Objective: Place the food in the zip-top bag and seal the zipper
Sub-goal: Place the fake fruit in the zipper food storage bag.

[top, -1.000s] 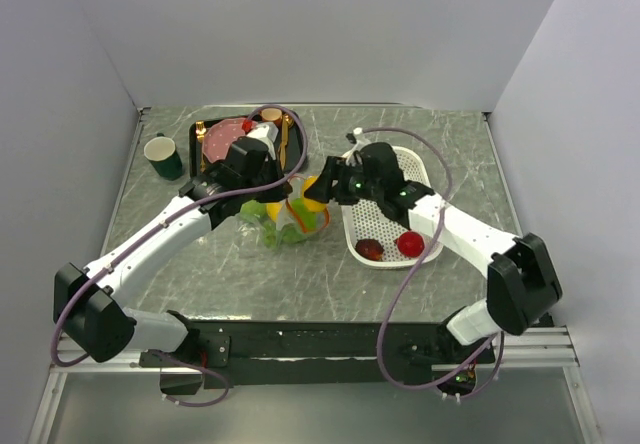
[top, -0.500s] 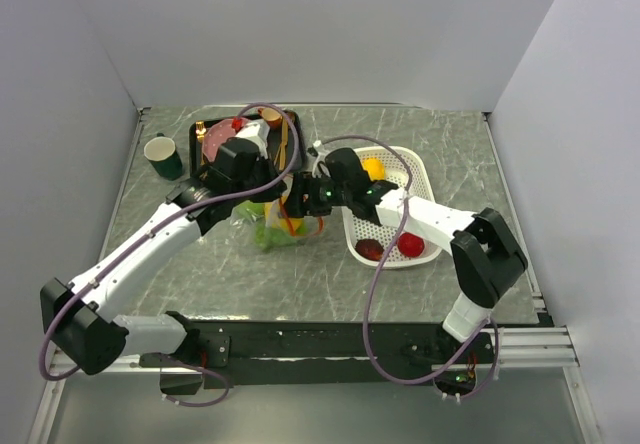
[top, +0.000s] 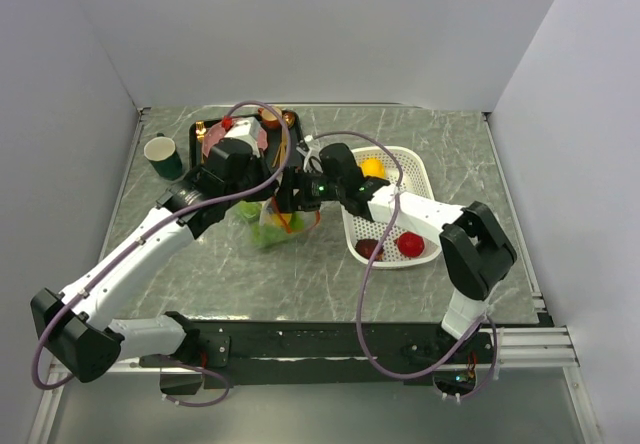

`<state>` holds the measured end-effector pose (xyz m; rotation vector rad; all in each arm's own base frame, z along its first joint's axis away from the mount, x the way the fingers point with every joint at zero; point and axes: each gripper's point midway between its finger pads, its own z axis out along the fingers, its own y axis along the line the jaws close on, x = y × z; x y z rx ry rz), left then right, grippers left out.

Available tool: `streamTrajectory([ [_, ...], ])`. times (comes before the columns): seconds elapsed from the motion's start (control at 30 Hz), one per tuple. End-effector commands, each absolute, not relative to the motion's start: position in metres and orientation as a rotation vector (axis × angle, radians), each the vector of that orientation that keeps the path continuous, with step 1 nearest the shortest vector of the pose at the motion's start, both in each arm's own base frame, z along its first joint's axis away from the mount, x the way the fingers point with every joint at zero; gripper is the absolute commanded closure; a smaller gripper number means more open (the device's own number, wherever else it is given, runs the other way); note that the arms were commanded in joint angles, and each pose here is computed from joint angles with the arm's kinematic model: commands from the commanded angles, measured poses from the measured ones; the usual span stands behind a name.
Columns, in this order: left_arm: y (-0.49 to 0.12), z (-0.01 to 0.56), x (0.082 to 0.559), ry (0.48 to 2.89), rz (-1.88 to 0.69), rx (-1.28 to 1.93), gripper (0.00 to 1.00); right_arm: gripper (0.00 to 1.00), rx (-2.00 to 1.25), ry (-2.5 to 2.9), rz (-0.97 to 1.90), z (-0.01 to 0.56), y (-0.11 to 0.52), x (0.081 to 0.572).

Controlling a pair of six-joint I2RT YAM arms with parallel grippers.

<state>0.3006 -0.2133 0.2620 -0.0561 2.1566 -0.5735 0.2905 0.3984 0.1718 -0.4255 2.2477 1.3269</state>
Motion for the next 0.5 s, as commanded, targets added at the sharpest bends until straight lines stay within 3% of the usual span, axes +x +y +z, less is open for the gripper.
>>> streamTrajectory([
  [0.0,-0.206,0.313,0.306,2.008,-0.607,-0.110,0.99,0.12,-0.467,2.104,1.387,0.214,0.415,0.297],
  [0.03,-0.204,0.313,0.306,2.013,-0.597,-0.123,0.99,0.05,-0.449,2.110,1.361,0.212,0.413,0.300],
  [0.13,-0.200,0.313,0.306,2.008,-0.583,-0.139,0.99,0.01,-0.445,2.117,1.314,0.210,0.407,0.300],
  [0.3,-0.191,0.312,0.309,1.999,-0.541,-0.188,0.99,0.02,-0.403,2.102,1.255,0.210,0.393,0.300],
  [0.43,-0.190,0.310,0.310,1.996,-0.528,-0.194,0.99,0.48,-0.407,2.100,1.264,0.212,0.390,0.297],
  [0.47,-0.190,0.310,0.310,1.997,-0.529,-0.193,0.99,0.54,-0.405,2.092,1.271,0.215,0.390,0.296],
])
